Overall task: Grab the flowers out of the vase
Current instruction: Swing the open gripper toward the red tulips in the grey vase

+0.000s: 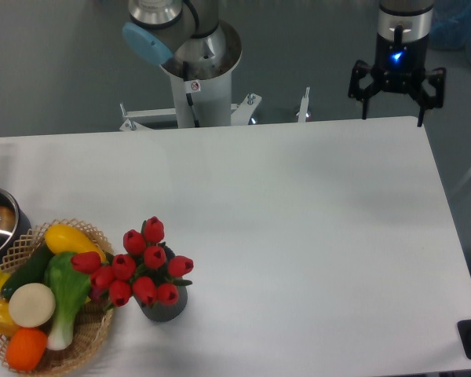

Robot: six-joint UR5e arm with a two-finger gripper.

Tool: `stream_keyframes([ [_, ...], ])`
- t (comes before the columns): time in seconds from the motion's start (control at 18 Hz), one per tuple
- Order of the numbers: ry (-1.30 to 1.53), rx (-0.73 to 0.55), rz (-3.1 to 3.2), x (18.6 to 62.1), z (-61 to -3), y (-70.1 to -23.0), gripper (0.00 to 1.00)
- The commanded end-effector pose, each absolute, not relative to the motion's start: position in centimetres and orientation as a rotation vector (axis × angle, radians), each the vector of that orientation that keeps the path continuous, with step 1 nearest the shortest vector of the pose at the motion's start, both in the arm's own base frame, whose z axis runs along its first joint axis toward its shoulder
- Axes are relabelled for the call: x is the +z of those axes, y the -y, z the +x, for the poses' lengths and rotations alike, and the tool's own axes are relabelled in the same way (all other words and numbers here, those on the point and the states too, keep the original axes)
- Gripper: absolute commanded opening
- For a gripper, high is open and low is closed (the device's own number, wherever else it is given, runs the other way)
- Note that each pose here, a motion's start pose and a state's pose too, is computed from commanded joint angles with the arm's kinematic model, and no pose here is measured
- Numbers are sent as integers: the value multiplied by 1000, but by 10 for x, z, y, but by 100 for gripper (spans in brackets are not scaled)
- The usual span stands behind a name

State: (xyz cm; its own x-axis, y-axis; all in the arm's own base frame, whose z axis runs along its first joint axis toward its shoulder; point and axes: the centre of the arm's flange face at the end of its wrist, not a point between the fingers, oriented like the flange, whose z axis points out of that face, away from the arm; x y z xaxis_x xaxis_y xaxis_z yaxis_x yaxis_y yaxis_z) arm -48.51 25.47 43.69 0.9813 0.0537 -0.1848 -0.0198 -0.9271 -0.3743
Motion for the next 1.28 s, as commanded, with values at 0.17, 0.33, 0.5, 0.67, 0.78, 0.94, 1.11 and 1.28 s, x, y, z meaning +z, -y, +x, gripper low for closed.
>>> stream_keyframes([
  [0.17, 4, 223, -2689, 430, -476, -265, 100],
  [0.33, -86, 176, -2669, 425, -458, -298, 100],
  [0.5, -149, 114, -2648, 413, -438, -323, 100],
  [0.67, -250, 70, -2639, 397, -416, -357, 100],
  [0.78, -291, 53, -2626, 397, -403, -371, 100],
  [0.94, -313, -61, -2496, 394, -379, -397, 100],
  [1.11, -314, -126, -2383, 387, -376, -408, 100],
  [1.28, -325, -189, -2307, 379, -373, -422, 100],
])
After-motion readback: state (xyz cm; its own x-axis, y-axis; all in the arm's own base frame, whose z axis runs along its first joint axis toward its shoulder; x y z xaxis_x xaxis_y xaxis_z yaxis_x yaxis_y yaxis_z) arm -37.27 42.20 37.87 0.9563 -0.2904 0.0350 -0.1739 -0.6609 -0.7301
